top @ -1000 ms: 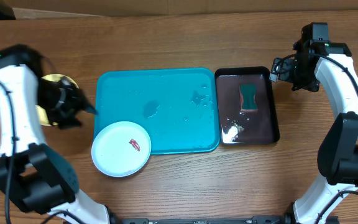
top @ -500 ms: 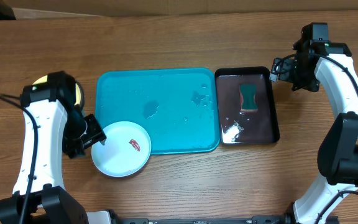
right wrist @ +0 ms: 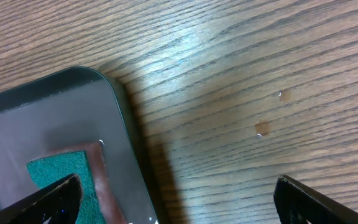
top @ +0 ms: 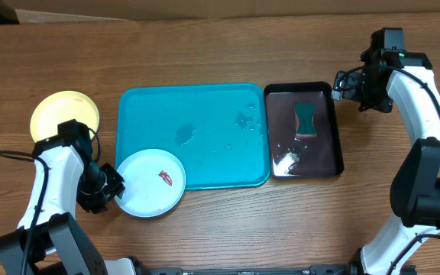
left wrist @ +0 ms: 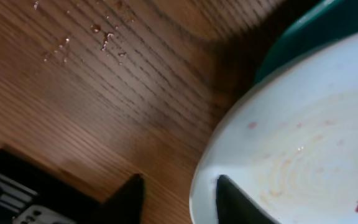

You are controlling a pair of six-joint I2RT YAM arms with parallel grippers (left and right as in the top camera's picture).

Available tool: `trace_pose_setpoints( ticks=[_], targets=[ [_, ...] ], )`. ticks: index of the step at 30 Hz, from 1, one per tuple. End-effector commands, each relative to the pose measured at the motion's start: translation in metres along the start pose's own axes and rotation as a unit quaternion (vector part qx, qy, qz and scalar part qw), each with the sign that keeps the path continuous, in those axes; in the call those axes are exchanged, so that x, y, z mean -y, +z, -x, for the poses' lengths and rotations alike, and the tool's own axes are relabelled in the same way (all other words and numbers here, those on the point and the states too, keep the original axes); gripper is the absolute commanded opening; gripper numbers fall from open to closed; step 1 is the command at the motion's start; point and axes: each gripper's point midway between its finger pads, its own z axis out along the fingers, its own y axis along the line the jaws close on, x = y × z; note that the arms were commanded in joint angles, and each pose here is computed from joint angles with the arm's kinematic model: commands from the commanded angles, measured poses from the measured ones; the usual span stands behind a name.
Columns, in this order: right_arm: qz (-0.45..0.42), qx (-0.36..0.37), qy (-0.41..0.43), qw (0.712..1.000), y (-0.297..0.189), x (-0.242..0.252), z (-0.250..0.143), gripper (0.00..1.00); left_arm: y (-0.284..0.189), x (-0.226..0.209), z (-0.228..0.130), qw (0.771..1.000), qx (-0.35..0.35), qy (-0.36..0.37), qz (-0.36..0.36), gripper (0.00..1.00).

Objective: Clean dirty plates on tray and stack at the side
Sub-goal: 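Move the left gripper right to the sauced white plate's left rim, then grip the white plate's rim and drag it onto the teal tray center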

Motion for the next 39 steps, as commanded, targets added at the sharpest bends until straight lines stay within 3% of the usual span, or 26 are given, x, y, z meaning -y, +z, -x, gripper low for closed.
trace_pose_setpoints(
  ticks=[1,9,12,18,21,25,27,39],
  targets=[
    [0.002,0.013,0.001,1.0,-0.006,-0.001,0.006,1.0,0.006,0.001,-0.004,1.0,-0.003,-0.008,-0.011,0.21],
    [0.002,0.012,0.001,1.0,-0.006,-0.002,0.006,1.0,0.016,0.004,-0.008,1.0,-0.008,-0.007,-0.022,0.18],
    [0.002,0.013,0.001,1.0,-0.006,-0.001,0.006,1.0,0.018,0.003,-0.009,1.0,-0.01,-0.007,-0.021,0.04],
    [0.002,0.013,0.001,1.0,-0.006,-0.001,0.006,1.0,0.017,0.011,-0.012,0.999,-0.019,-0.004,-0.043,0.04],
    [0.002,0.013,0.001,1.0,-0.006,-0.001,0.006,1.0,0.011,0.037,-0.017,0.992,-0.035,0.038,-0.117,0.04],
    [0.002,0.013,0.001,1.0,-0.006,-0.001,0.006,1.0,-0.013,0.088,-0.023,0.956,-0.044,0.118,-0.265,0.04],
    [0.002,0.013,0.001,1.0,-0.006,-0.001,0.006,1.0,-0.021,0.105,-0.023,0.943,-0.038,0.134,-0.303,0.04],
    [0.002,0.013,0.001,1.0,-0.006,-0.001,0.006,1.0,-0.025,0.186,-0.014,0.939,0.11,0.186,-0.269,0.04]
  ],
)
